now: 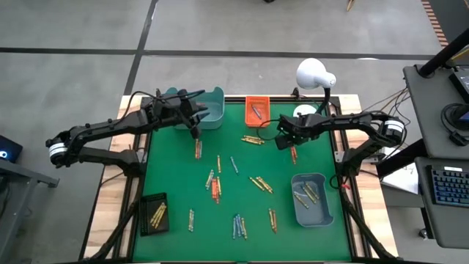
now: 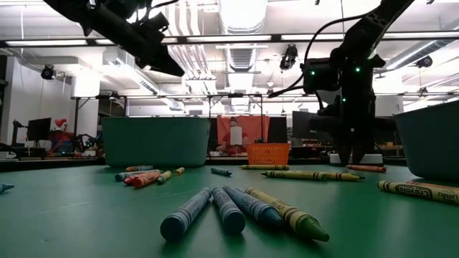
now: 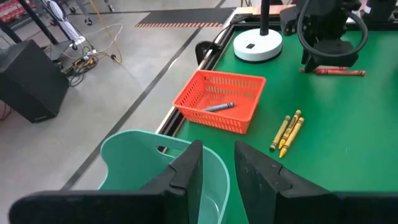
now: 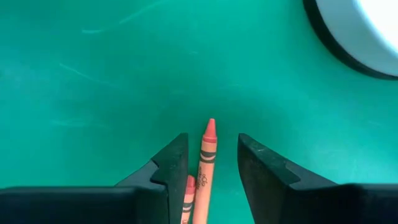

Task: Sort crayons
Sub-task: Put the orange crayon into the green bin

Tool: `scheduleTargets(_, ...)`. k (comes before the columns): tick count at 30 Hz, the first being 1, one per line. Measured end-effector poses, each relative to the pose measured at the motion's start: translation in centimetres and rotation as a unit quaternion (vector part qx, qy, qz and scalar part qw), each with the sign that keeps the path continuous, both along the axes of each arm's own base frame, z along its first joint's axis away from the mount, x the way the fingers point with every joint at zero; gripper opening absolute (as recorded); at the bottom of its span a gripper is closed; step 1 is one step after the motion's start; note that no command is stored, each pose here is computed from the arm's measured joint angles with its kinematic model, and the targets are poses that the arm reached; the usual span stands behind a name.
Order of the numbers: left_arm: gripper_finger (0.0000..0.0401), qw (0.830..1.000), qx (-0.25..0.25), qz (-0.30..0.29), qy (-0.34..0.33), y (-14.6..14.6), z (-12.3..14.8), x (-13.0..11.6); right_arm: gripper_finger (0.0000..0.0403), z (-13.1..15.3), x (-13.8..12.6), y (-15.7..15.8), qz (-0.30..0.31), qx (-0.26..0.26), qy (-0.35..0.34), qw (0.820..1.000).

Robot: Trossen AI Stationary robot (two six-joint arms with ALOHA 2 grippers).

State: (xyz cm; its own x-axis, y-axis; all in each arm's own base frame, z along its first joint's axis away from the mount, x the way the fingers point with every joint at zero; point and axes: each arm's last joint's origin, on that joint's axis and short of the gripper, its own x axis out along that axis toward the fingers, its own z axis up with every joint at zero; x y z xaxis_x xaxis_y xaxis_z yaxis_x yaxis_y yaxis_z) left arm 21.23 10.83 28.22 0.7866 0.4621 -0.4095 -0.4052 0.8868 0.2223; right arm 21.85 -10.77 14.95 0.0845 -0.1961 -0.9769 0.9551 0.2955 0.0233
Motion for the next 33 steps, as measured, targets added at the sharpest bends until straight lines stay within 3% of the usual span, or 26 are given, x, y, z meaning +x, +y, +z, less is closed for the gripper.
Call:
scheduleTargets(14,0.0075,1.0,0.002,0.002,-0.012,0.0,0.2,0.1,0.0096,-1.1,-0.5,0.2,-0.001,-0.009,-0.006,1.0)
scheduleTargets(27,0.0075,0.999,-0.01,0.01,-0.035,0.1,0.4,0.2,0.0017,-1.3,-0.4,0.1,0.005,-0.018,-0.018,1.0)
scheduleTargets(33,0.0075,0.997,-0.026,-0.014,-0.073,-0.1,-0.3,0.3,0.0011,-1.0,-0.3,0.0,0.014,-0.046,-0.016,0.999)
